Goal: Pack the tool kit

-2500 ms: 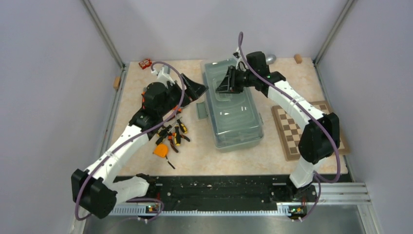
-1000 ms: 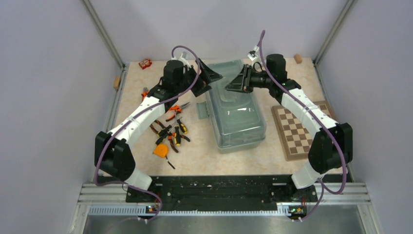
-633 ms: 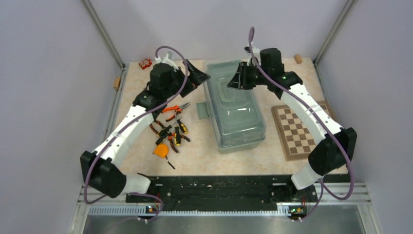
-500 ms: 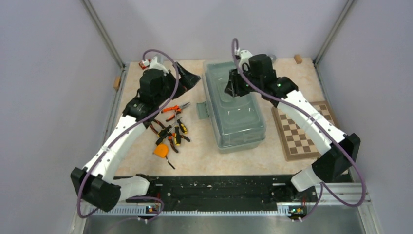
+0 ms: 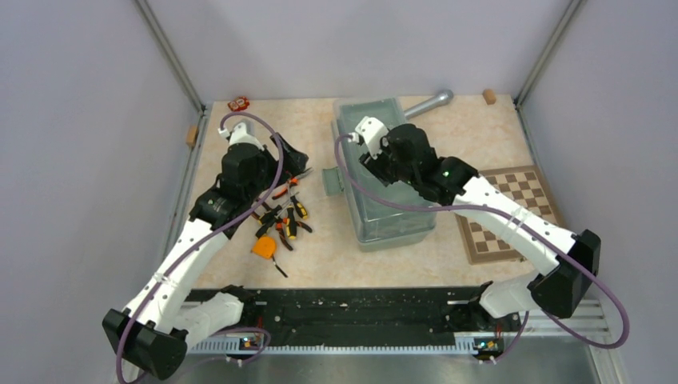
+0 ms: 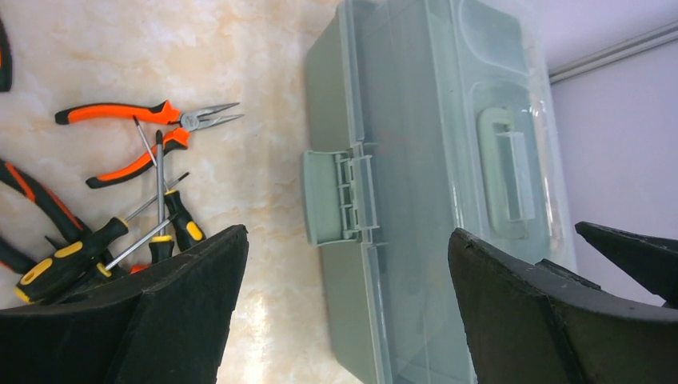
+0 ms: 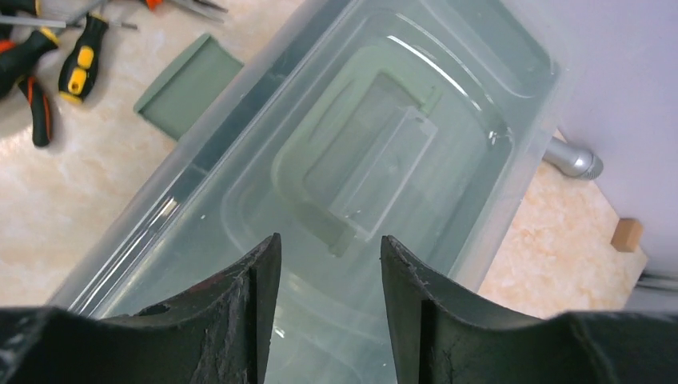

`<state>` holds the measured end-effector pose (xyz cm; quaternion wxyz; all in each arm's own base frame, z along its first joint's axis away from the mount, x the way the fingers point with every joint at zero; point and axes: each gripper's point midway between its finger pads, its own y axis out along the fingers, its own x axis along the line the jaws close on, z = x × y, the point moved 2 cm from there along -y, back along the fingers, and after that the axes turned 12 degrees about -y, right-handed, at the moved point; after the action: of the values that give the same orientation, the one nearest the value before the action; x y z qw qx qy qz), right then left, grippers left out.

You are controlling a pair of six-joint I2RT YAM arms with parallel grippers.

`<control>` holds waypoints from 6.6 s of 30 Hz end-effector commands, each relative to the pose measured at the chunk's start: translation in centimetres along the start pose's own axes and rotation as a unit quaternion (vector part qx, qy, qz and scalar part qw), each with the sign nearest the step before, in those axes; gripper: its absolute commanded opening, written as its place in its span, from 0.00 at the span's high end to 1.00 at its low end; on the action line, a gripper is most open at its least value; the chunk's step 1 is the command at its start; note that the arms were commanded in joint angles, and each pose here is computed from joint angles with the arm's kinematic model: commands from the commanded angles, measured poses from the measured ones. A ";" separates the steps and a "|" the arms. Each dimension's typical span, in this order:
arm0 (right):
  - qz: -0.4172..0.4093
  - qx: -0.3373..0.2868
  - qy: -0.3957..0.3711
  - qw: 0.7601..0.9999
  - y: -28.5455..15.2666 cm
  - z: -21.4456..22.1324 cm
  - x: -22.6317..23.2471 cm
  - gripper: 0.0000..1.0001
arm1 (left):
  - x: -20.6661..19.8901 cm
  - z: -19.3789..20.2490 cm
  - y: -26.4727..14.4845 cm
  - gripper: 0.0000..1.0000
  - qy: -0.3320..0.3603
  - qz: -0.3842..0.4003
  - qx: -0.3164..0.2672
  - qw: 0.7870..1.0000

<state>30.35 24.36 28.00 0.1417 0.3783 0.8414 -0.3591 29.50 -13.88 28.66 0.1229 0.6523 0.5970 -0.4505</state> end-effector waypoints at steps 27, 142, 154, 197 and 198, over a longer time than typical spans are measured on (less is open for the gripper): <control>0.077 0.040 -0.215 0.973 2.8 0.4 -0.1 0.60 | 1.3 0.3 -1.0 0.04 0.005 -0.007 -0.009 1.000; -0.090 0.082 0.345 0.931 9.1 -1.4 3.5 0.46 | 2.5 2.4 -2.5 0.05 0.033 0.016 0.030 0.999; -0.258 -0.007 0.469 0.845 8.6 -7.7 5.5 0.55 | 2.3 2.2 -3.1 0.05 0.033 0.024 0.025 0.999; -0.169 0.115 0.413 0.888 8.9 -1.5 3.0 0.32 | 2.5 2.8 -1.9 0.05 0.046 0.017 0.042 0.998; -0.181 0.104 0.424 0.881 9.0 -1.8 3.1 0.33 | 2.5 2.8 -1.9 0.05 0.047 0.017 0.043 0.998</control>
<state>36.73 29.21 25.50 -0.2599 0.4268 0.8223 -0.2723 25.61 -13.55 24.39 0.0563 0.6748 0.5747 -0.4596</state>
